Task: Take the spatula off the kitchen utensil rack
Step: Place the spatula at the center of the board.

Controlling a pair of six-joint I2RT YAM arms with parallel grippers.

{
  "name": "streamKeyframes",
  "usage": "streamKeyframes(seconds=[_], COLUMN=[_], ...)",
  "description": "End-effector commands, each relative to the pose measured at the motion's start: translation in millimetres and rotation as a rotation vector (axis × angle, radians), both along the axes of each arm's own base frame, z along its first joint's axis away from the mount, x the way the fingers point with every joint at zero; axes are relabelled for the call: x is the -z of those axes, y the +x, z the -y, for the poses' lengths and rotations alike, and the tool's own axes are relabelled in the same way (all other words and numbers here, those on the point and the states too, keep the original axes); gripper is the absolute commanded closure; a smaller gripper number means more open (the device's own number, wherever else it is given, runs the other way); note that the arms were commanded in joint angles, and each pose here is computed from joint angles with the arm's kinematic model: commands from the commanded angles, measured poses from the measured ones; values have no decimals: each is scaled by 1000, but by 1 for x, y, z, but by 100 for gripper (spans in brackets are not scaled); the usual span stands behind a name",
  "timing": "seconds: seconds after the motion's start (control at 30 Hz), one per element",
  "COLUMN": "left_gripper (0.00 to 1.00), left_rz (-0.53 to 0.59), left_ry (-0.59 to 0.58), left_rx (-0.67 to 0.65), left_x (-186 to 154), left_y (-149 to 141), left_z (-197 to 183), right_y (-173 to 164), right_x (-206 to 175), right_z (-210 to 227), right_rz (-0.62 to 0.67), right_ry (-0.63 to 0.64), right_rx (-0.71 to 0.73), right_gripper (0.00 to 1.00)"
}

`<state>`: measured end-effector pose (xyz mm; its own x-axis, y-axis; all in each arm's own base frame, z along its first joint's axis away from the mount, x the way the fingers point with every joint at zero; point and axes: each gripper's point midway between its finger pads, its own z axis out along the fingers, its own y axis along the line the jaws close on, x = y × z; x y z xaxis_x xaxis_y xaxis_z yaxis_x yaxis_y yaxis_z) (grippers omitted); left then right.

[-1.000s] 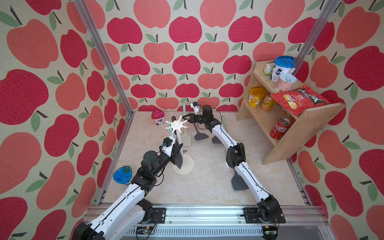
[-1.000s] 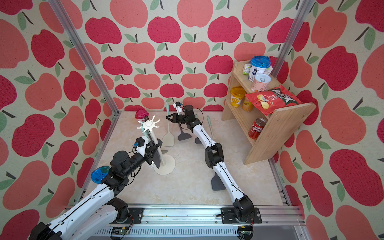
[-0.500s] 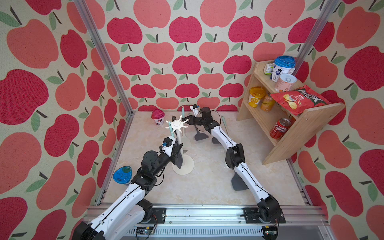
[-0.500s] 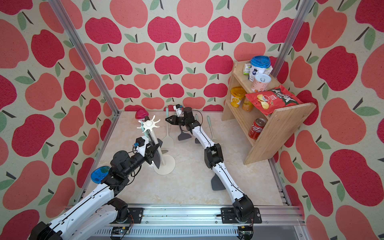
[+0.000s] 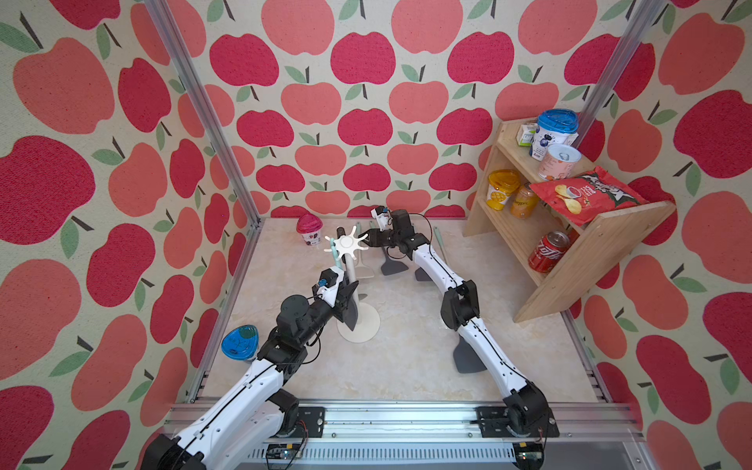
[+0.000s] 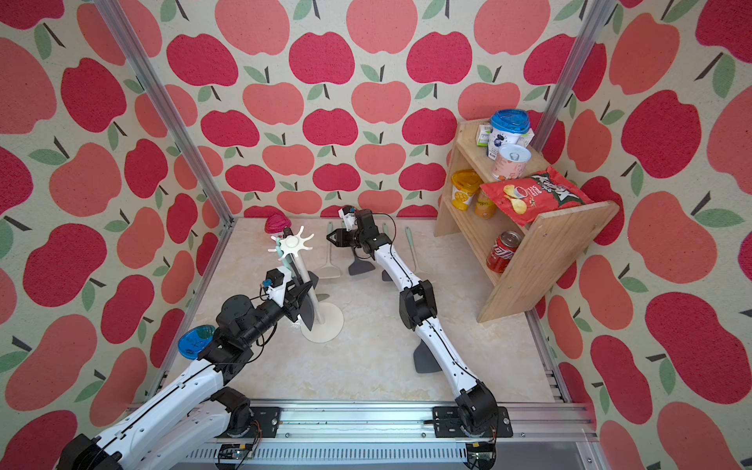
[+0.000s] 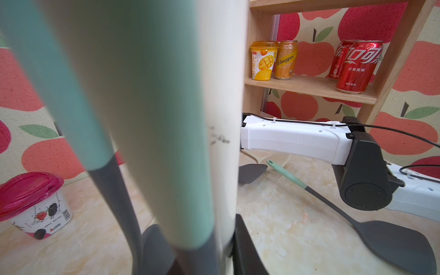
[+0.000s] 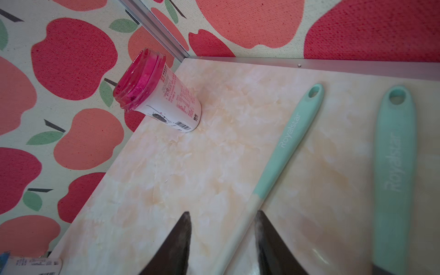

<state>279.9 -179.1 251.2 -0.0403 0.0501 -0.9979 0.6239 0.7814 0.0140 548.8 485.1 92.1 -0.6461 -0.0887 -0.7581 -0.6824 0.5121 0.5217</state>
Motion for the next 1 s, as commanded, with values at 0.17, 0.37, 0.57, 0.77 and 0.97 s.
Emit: streamKeyframes(seconds=[0.17,0.37,0.57,0.77,0.97], left_gripper=[100,100,100,100,100], left_rz=[-156,-150,-146,-137,-134], left_ry=[145,146,145,144,142], left_rx=[-32,-35,-28,-22,-14], left_x=[58,58,58,59,58], left_y=[0,0,2,4,3], left_z=[-10,-10,-8,-6,-5], right_y=[-10,-11,-32,-67,-111], right_x=[-110,-131,-136,-163,-191], right_z=[-1,20,48,51,54], right_rz=[404,373,388,416,428], right_ry=[-206,-239,-238,-235,-164], right_rx=[67,93,120,81,18], right_gripper=[52,49,47,47,46])
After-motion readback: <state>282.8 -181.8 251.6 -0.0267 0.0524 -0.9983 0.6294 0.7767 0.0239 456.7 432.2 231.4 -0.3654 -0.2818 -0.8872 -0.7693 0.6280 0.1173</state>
